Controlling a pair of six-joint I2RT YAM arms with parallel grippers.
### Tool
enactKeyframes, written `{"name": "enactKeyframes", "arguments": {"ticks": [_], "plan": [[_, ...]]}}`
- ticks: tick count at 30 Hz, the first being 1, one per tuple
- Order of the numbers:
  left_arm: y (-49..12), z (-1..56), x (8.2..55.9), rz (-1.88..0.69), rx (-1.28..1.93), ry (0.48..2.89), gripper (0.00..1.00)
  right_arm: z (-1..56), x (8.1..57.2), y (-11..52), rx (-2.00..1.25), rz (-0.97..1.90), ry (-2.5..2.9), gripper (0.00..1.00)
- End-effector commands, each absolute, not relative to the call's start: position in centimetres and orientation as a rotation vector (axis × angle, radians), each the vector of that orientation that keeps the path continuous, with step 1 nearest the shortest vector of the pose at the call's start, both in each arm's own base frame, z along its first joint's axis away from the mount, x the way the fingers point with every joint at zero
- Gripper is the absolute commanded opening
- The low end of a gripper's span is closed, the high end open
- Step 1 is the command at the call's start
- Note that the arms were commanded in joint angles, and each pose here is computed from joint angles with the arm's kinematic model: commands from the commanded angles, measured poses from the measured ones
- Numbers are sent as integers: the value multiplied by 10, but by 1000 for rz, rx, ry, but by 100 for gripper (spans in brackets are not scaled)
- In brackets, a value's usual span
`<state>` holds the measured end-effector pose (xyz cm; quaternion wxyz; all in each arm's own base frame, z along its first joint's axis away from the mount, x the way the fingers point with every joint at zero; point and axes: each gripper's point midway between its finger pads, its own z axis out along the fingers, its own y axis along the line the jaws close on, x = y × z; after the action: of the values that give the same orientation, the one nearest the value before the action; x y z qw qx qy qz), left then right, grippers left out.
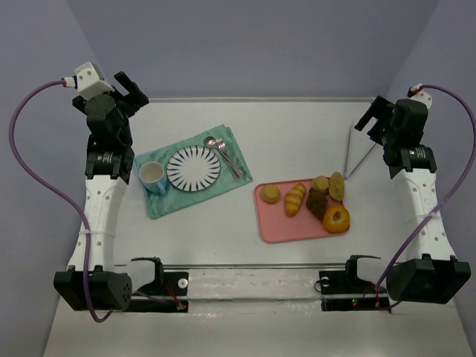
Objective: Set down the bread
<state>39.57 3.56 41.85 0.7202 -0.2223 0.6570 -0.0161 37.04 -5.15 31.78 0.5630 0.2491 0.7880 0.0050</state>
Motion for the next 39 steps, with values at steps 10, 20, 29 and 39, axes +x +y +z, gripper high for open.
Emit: {"name": "enactKeyframes", "arguments": {"ticks": [10, 20, 29, 39], "plan": [[35, 420, 396, -49, -487, 1434, 99, 232, 389, -68, 757, -124, 2079, 100], [36, 400, 404, -33, -497, 1477, 99, 126, 428, -82, 860, -156, 2368, 100], [35, 388, 415, -38, -496, 1510, 99, 77, 449, -106, 924, -198, 2449, 100], [33, 384, 420, -51, -507, 1514, 99, 35, 469, -119, 873, -253, 2529, 97]]}}
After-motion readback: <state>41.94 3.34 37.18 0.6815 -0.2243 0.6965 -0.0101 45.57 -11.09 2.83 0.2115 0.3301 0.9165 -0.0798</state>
